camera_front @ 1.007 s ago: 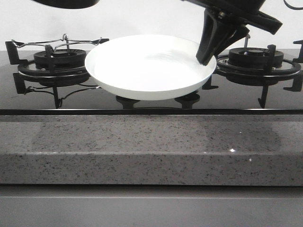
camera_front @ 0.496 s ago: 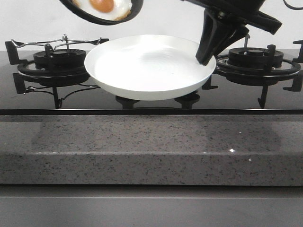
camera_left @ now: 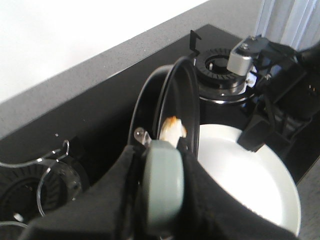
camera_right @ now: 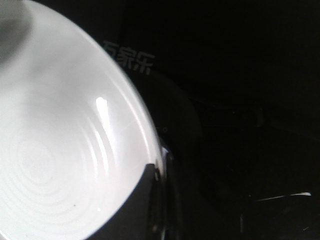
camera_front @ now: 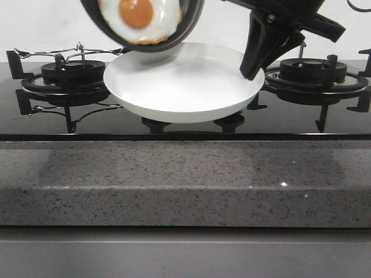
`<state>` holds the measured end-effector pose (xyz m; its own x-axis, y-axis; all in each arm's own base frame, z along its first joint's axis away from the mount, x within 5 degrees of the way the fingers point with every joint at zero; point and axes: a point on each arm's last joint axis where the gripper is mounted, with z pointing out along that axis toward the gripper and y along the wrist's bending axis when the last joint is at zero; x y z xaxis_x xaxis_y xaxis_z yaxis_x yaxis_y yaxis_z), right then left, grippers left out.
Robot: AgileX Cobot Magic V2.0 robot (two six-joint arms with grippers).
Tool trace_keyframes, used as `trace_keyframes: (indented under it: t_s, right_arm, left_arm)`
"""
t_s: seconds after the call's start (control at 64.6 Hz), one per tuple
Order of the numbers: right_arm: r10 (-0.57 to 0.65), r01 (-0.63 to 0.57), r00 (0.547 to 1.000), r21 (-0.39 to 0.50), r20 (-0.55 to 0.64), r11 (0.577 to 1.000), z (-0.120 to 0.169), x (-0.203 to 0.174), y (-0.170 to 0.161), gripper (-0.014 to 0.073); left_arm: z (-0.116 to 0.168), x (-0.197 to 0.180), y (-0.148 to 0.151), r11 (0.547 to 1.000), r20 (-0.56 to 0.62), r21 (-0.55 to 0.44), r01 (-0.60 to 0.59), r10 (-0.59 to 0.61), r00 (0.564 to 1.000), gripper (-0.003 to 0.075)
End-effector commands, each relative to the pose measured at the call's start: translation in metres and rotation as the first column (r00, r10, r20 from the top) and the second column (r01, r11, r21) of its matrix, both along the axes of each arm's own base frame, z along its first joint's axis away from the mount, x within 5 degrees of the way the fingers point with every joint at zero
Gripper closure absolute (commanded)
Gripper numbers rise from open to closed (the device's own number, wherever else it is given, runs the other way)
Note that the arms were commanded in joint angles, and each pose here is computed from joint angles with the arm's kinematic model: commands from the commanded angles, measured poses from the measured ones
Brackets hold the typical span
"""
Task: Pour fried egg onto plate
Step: 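Tilt the pan with the left gripper to slide the egg onto the plate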
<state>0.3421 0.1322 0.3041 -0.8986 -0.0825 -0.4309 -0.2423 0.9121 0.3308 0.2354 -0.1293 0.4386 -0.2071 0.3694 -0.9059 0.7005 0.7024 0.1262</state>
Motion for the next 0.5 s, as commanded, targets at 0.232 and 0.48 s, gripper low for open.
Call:
trace_keyframes:
  t_s: [0.232,0.48]
  right_arm:
    - [-0.013,0.009,0.996,0.036,0.091,0.999,0.022,-0.002,-0.002,0.0663]
    - [-0.013,0.009,0.996,0.036,0.091,0.999,0.022,-0.002,-0.002,0.0663]
  left_arm:
    - [0.032,-0.018,-0.015,1.000,0.285,0.025,0.016,-0.022,0.958,0.0739]
    - [0.035,-0.017,-0.014,1.000,0.315,0.005,0.004,-0.006,0.949,0.0739]
